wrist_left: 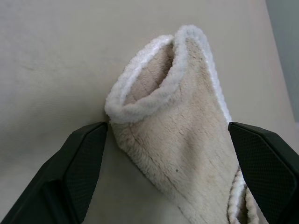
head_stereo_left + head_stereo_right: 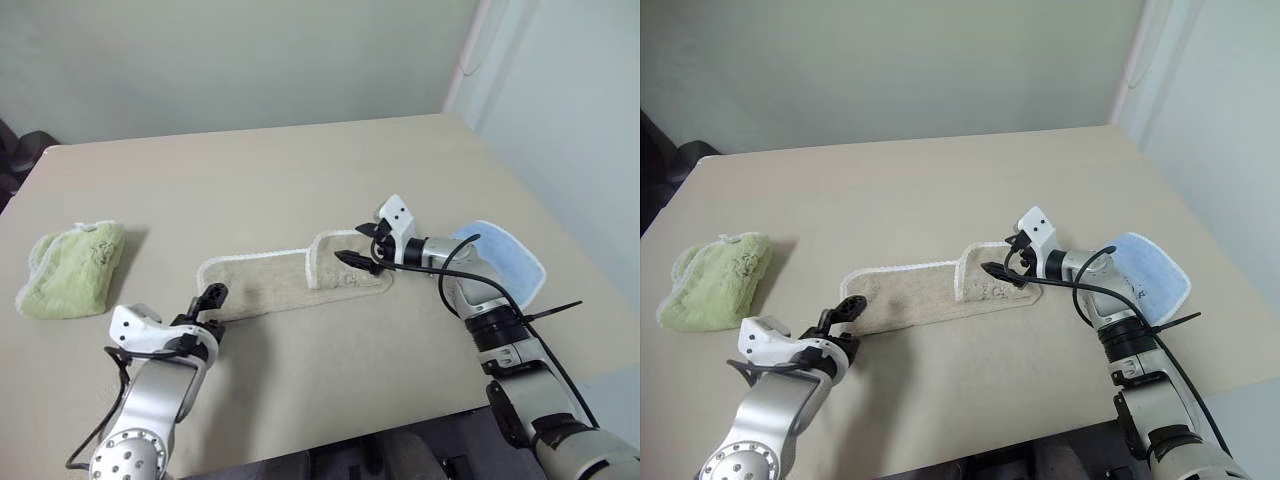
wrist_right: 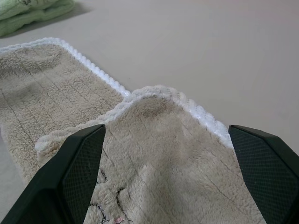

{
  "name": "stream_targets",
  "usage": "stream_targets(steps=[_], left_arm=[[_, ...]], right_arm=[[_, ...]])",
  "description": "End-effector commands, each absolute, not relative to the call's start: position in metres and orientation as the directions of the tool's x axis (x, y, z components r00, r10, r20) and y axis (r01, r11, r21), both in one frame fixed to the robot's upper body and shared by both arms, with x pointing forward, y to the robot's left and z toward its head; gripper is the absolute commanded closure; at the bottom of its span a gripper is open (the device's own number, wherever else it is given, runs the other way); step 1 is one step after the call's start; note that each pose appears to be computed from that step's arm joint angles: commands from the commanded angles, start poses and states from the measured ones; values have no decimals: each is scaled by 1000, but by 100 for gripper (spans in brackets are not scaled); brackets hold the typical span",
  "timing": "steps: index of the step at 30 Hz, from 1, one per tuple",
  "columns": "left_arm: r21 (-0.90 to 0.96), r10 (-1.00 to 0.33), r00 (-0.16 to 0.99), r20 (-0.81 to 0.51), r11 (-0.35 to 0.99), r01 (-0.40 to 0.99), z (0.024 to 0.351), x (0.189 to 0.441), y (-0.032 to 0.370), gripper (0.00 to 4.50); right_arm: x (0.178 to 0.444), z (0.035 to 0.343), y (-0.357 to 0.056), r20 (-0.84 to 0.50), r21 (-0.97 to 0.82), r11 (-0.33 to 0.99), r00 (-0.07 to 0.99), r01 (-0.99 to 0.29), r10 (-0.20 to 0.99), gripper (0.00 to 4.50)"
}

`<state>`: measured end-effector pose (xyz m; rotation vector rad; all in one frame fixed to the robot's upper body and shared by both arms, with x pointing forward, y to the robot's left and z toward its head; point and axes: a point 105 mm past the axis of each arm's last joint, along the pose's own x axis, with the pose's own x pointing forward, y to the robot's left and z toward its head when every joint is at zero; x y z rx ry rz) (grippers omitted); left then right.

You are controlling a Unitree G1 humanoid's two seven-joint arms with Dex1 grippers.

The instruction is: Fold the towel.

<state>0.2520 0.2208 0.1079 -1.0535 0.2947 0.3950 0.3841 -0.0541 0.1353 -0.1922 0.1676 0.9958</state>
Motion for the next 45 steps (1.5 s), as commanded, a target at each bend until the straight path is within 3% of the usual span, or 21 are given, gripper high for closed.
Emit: stream_targets(steps=[1,10,22,23,28,32,36,39,45], left_arm=[[-768,204,881,-426,434,-472,105,256,228,0],[-782,177,891,-417,430,-451,102,269,226,17],[-810,179,898,-402,387,-440,102,271,221,428],[-812,184,900,-396,387,-437,103,272,222,447],[-817,191,918,-348,418,-397,115,275,223,447],[-798,110,975,-191,561,-220,150,284,210,447],[-600,-133,990,-37,795,84,187,289,173,447],[-500,-312,950,-9,824,266,196,287,149,447],[-256,-600,795,-86,785,564,190,290,105,447]], right_arm=[[385,148,-53,-196,-121,531,544,-839,816,4],[385,148,-54,-196,-124,539,553,-833,810,2],[384,148,-59,-195,-130,556,571,-821,797,0],[384,148,-59,-195,-130,557,572,-820,797,0],[383,148,-61,-198,-130,559,574,-819,794,0],[381,150,-66,-191,-123,569,582,-813,790,0],[386,163,-86,-142,-86,623,629,-777,764,0],[392,173,-107,-109,-59,684,686,-727,720,0],[403,188,-152,-44,-10,809,809,-587,586,0]])
